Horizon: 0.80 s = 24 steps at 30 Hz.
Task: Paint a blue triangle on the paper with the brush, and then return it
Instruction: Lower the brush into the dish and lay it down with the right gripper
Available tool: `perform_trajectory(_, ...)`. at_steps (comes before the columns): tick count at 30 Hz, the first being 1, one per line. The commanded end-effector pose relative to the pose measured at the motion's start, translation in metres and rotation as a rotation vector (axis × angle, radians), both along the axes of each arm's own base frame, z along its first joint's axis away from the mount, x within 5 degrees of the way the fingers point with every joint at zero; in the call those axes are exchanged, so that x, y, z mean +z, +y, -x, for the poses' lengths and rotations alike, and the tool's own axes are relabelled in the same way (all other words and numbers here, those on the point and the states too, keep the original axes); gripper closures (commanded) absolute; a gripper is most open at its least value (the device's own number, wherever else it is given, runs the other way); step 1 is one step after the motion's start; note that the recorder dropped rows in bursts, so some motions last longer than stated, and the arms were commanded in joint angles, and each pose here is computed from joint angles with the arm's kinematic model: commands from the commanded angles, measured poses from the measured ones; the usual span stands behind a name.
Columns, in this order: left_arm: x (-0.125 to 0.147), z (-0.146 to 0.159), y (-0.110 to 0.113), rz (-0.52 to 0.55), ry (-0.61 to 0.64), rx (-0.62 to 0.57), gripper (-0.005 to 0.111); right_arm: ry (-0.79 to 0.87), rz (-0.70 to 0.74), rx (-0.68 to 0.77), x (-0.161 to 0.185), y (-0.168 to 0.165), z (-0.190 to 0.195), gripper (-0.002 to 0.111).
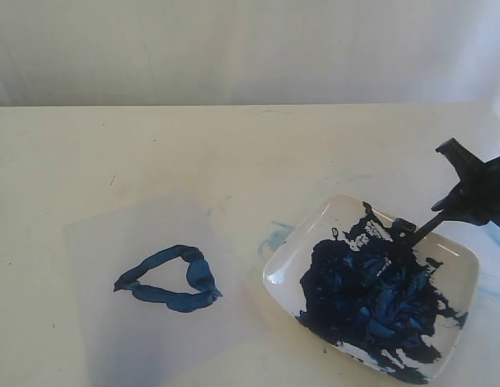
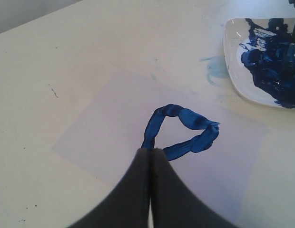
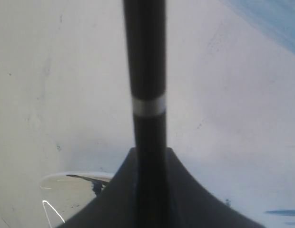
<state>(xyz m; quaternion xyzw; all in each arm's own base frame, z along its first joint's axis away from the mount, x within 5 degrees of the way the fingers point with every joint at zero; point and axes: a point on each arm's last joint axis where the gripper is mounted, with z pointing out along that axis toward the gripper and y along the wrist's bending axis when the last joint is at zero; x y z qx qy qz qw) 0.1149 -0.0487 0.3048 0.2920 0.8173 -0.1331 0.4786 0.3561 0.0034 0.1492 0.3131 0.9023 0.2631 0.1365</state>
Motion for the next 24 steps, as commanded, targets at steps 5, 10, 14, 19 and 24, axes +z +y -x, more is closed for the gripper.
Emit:
perform_trajectory(5, -0.001, 0.002, -0.002, 0.022, 0.010, -0.015, 0.107, 0.009, 0.036, -0.008, -0.007, -0.007, 0.000, 0.108)
perform_trajectory(10, -0.001, 0.002, -0.002, 0.022, 0.010, -0.015, 0.107, 0.036, 0.030, -0.008, -0.016, -0.007, -0.001, 0.108)
perform_trajectory(14, -0.001, 0.002, -0.002, 0.022, 0.007, -0.012, 0.107, 0.029, 0.038, -0.015, -0.017, -0.007, -0.002, 0.102)
perform_trajectory(19, -0.001, 0.002, -0.002, 0.016, 0.002, -0.017, 0.107, 0.020, 0.047, -0.021, -0.016, -0.008, -0.002, 0.080)
perform_trajectory(24, -0.001, 0.002, -0.002, 0.011, -0.001, -0.020, 0.107, 0.019, 0.050, -0.021, -0.017, -0.009, -0.003, 0.055)
